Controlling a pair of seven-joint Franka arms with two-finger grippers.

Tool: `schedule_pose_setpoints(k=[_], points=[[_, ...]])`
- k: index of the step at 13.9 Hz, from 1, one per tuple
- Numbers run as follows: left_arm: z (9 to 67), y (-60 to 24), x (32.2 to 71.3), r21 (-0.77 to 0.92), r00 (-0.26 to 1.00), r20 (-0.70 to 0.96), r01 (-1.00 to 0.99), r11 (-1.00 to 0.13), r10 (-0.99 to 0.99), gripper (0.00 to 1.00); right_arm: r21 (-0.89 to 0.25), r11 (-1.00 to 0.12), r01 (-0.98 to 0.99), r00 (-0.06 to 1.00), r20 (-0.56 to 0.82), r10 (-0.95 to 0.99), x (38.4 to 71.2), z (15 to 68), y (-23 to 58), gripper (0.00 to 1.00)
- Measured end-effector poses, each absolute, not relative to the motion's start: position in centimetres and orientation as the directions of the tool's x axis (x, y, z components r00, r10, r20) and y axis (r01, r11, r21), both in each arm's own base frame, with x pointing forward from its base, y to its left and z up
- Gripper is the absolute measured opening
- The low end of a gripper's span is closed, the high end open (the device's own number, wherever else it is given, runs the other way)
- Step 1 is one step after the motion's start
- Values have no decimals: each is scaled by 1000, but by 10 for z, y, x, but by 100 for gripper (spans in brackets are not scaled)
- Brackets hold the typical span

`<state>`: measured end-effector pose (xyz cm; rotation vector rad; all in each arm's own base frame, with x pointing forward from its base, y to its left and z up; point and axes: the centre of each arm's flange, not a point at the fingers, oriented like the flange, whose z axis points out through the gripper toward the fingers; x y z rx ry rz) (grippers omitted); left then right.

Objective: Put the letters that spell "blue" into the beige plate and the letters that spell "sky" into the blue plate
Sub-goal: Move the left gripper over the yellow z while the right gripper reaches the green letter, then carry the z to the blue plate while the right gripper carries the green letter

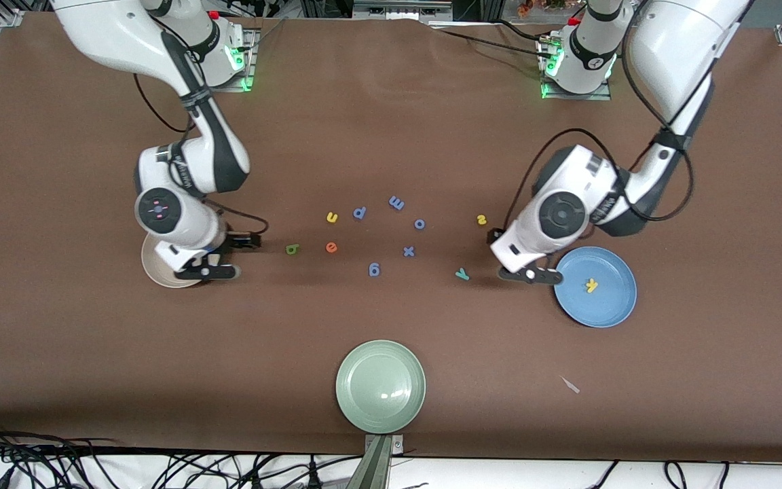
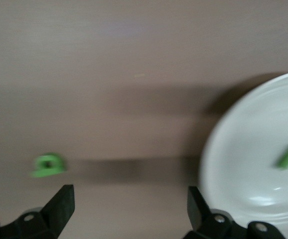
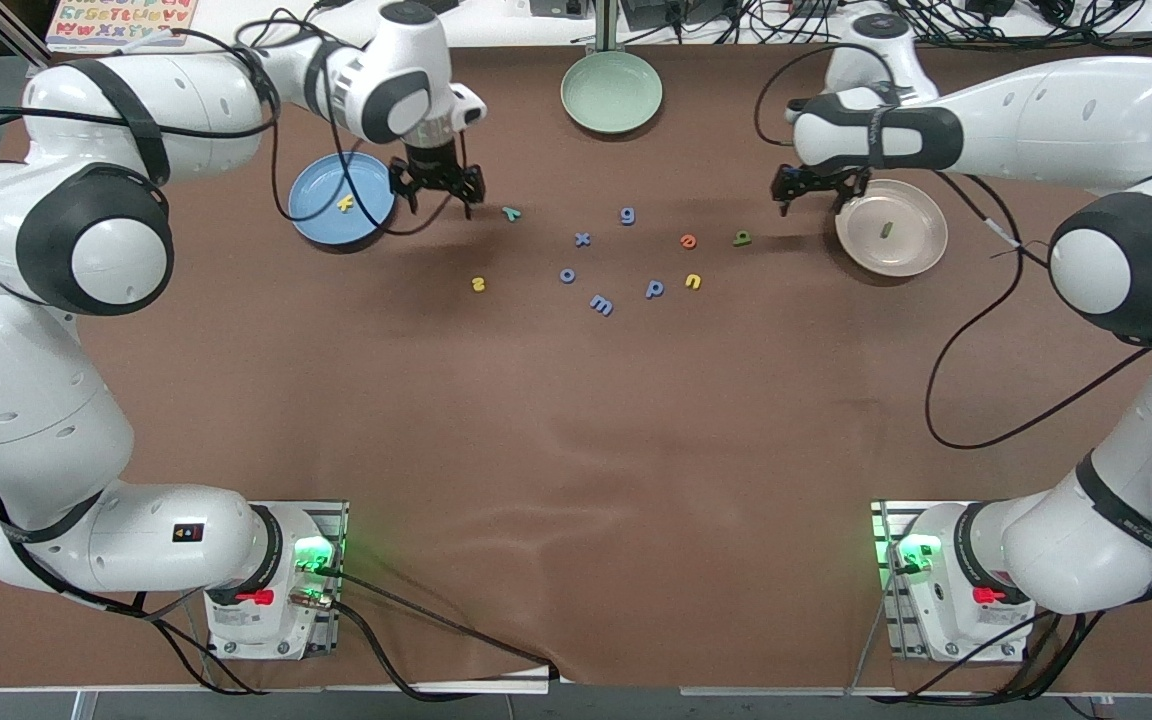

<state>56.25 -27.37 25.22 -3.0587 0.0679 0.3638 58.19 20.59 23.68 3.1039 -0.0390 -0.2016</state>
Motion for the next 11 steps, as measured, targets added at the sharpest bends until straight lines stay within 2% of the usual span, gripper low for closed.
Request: schedule_pose_setpoints(k=[3, 5, 11], points=[[238, -315, 521, -30, 975, -217, 30, -999, 36, 100, 21, -997, -68, 992, -102, -70, 572, 239, 254, 100], [219, -314, 502, -2, 980, -191, 62, -998, 61, 100, 10, -997, -75, 994, -73, -75, 568, 231, 270, 100], [191, -295, 486, 9, 986, -152, 66, -998, 64, 97, -4, -997, -73, 997, -38, -73, 554, 185, 288, 100]])
